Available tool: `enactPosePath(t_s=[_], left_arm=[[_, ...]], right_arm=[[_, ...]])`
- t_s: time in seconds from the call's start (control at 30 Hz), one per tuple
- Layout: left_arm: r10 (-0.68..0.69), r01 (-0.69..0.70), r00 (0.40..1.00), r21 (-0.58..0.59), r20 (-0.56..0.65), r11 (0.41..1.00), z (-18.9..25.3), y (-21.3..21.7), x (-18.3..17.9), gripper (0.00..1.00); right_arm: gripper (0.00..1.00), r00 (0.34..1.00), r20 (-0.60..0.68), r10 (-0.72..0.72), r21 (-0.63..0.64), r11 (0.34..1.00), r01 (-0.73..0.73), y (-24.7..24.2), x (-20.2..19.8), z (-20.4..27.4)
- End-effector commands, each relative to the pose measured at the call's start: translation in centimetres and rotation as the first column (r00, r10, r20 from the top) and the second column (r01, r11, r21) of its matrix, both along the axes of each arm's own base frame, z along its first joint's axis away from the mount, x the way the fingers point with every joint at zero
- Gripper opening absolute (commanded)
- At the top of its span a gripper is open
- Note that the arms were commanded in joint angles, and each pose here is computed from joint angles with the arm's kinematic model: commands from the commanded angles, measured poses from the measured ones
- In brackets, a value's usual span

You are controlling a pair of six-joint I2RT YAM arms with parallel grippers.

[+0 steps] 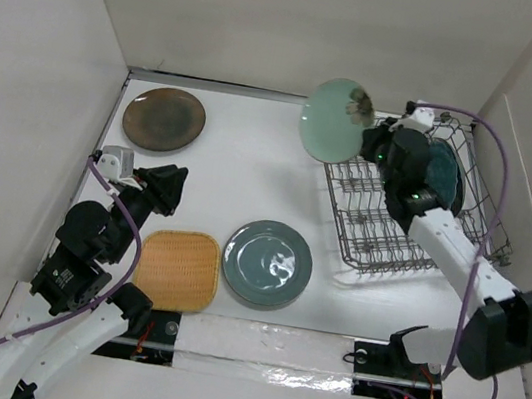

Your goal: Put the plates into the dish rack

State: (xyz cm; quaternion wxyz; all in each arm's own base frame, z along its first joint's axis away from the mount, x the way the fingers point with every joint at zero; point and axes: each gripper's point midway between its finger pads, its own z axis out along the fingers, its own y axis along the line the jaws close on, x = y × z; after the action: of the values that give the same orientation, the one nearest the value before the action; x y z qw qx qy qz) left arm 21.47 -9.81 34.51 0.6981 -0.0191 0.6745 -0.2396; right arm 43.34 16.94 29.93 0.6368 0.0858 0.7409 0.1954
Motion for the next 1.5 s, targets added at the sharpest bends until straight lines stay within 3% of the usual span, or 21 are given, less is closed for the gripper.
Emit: enactPosePath(t_s=[0.0,0.1,0.4,0.73,1.03,1.23,1.4,1.47], left_arm=[[-0.025,0.026,0.998,-0.017,0.049,1.000,1.2,-0.4,-0.1,0.25],[-0.039,0.039,0.999,-0.009,0.033,0.999,0.9,-0.9,0.1,0.26],[-0.060,0.061,0.997,-0.017,0.053,0.998,1.4,-1.0,-0.4,0.26],[-0.077,0.081,0.992,-0.042,0.096,0.996,2.5,-0.7,-1.6,0.27],[-0.082,0.089,0.989,-0.055,0.120,0.995,3.1,-0.5,-2.4,0.27],[-0.088,0.095,0.988,-0.056,0.125,0.994,3.2,-0.5,-2.6,0.28],[-0.083,0.091,0.989,-0.056,0.123,0.994,3.1,-0.4,-2.5,0.28],[-0.089,0.097,0.988,-0.057,0.128,0.994,3.3,-0.5,-2.6,0.28]], right_arm=[[0.00,0.951,0.178,-0.253,-0.124,0.953,0.277,-8.8,-1.9,7.1],[0.00,0.917,0.193,-0.350,-0.219,0.896,0.388,-13.4,-3.3,7.5],[0.00,0.835,0.123,-0.536,-0.388,0.748,0.538,-18.4,-2.6,4.1],[0.00,0.790,0.077,-0.609,-0.532,0.645,0.549,-23.4,-1.9,2.6],[0.00,0.772,-0.011,-0.636,-0.623,0.608,0.492,-24.0,-1.5,-2.7],[0.00,0.773,-0.030,-0.633,-0.657,0.595,0.462,-23.0,-1.4,-3.6],[0.00,0.766,-0.015,-0.642,-0.717,0.541,0.439,-22.4,-2.0,-4.2],[0.06,0.766,-0.028,-0.642,-0.730,0.537,0.423,-21.8,-2.0,-4.9]])
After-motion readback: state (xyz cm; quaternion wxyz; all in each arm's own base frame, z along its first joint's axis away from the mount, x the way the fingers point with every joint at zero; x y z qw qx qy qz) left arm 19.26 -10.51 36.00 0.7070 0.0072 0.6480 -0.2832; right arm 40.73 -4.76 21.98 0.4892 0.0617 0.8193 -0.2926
